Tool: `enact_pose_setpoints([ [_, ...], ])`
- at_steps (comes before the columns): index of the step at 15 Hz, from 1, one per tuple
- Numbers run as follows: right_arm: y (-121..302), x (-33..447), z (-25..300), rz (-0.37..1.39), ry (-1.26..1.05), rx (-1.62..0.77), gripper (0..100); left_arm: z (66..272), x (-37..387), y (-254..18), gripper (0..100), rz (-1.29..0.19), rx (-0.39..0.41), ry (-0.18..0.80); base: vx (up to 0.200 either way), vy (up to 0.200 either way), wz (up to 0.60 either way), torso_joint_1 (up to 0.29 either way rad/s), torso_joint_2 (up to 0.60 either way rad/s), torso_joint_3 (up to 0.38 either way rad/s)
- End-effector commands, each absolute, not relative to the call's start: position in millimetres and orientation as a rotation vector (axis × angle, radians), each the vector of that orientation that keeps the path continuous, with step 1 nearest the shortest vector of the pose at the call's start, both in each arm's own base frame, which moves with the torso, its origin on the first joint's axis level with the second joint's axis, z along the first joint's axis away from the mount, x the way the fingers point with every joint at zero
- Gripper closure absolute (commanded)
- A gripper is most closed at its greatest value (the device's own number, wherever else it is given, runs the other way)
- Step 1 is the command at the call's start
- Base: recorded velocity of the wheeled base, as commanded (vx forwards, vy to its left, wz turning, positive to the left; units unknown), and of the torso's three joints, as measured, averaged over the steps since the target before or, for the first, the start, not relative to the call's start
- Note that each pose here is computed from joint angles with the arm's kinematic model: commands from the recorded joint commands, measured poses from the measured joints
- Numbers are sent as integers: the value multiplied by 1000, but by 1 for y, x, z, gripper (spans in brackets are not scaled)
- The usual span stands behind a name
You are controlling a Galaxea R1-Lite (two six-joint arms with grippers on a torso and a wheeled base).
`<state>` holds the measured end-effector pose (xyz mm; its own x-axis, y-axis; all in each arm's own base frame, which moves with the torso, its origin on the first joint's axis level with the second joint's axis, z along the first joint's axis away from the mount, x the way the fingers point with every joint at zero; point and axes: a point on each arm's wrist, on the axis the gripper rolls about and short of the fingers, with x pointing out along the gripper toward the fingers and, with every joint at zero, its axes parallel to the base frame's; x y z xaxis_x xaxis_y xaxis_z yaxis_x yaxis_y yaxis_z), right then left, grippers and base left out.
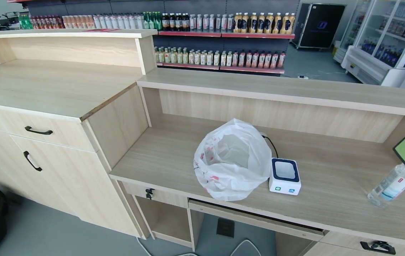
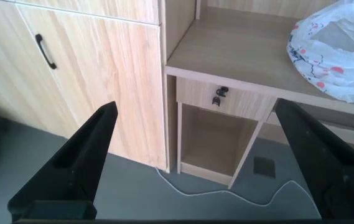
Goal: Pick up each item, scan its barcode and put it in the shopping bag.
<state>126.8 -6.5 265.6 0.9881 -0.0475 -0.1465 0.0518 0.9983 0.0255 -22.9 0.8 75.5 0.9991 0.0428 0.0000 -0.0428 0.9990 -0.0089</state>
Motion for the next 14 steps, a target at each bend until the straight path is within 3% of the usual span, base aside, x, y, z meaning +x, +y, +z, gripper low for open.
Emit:
enact_pose_setpoints([
  [1,-12,138,266,129,119,173,100,75,-23,1,0,43,-9,0,0,0,0,0,0,0],
  [4,-27,158,266,266,94,404,100,75,-23,1,0,43,-9,0,0,0,0,0,0,0],
  [9,-58,210,232,236,172,636,100,75,-23,1,0,43,-9,0,0,0,0,0,0,0],
  [14,-65,229,193,218,261,689,100,75,-23,1,0,41,-9,0,0,0,0,0,0,0],
])
